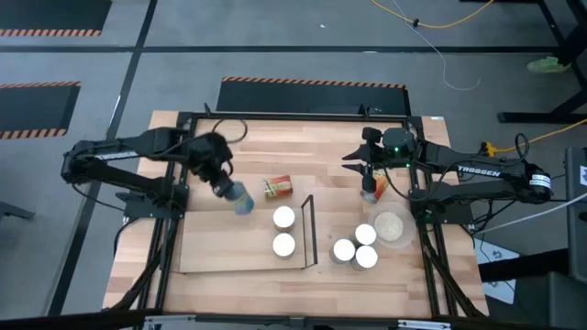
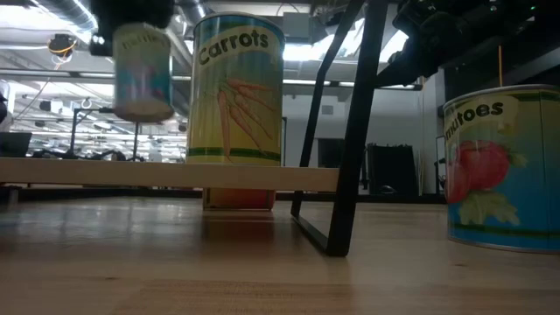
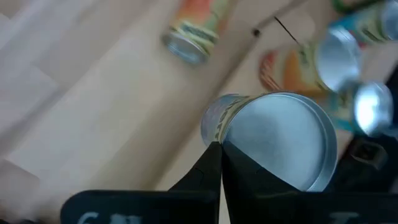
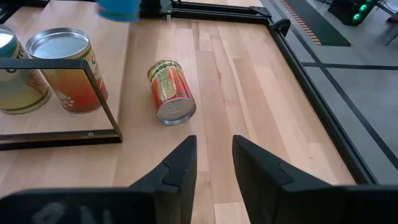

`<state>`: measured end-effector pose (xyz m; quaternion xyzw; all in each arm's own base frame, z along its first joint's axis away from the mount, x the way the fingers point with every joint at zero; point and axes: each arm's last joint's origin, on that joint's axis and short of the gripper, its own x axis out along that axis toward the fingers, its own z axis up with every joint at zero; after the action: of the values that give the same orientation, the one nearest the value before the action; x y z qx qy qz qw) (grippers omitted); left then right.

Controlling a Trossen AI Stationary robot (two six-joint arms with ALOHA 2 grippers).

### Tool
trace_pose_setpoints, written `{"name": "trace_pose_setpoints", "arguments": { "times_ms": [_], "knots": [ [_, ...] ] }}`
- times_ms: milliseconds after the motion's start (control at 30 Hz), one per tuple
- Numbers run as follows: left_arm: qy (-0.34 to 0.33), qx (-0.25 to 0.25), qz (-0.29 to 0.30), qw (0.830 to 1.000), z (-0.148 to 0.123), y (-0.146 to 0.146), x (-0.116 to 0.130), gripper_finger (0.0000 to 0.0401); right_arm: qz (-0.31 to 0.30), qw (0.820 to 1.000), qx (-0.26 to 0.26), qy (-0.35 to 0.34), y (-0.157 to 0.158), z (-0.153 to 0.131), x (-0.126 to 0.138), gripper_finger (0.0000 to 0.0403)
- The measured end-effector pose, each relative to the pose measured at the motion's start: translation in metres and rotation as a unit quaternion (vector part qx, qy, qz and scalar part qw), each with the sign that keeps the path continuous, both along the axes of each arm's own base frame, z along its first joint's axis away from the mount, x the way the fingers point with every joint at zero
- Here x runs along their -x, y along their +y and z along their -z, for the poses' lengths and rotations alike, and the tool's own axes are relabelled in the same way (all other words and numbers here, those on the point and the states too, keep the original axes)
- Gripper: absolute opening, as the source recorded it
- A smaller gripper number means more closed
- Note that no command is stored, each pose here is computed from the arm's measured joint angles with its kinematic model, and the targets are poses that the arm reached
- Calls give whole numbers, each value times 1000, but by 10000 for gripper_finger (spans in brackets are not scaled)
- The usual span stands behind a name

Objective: Pick and place cans onto a shelf
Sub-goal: Put the cherry can on the shelf

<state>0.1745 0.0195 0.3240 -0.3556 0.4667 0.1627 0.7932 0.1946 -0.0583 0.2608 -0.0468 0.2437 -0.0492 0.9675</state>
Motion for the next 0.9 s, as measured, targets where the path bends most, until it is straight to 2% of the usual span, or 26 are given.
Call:
{"name": "trace_pose_setpoints", "arguments": {
  "times_ms": [233, 433, 700, 900],
  "knots": [
    [6, 19, 28, 999, -1, -43, 3, 0, 0, 1000, 0, 0, 0, 0, 0, 108],
    [27, 7, 38, 999, 2, -68, 9, 0, 0, 1000, 0, -1, 0, 0, 0, 108],
    [140, -17, 20, 990, 10, -78, 35, 0, 0, 1000, 0, 0, 0, 0, 0, 108],
    [155, -55, 23, 986, 11, -79, 41, 0, 0, 1000, 0, 0, 0, 0, 0, 108]
  ]
}}
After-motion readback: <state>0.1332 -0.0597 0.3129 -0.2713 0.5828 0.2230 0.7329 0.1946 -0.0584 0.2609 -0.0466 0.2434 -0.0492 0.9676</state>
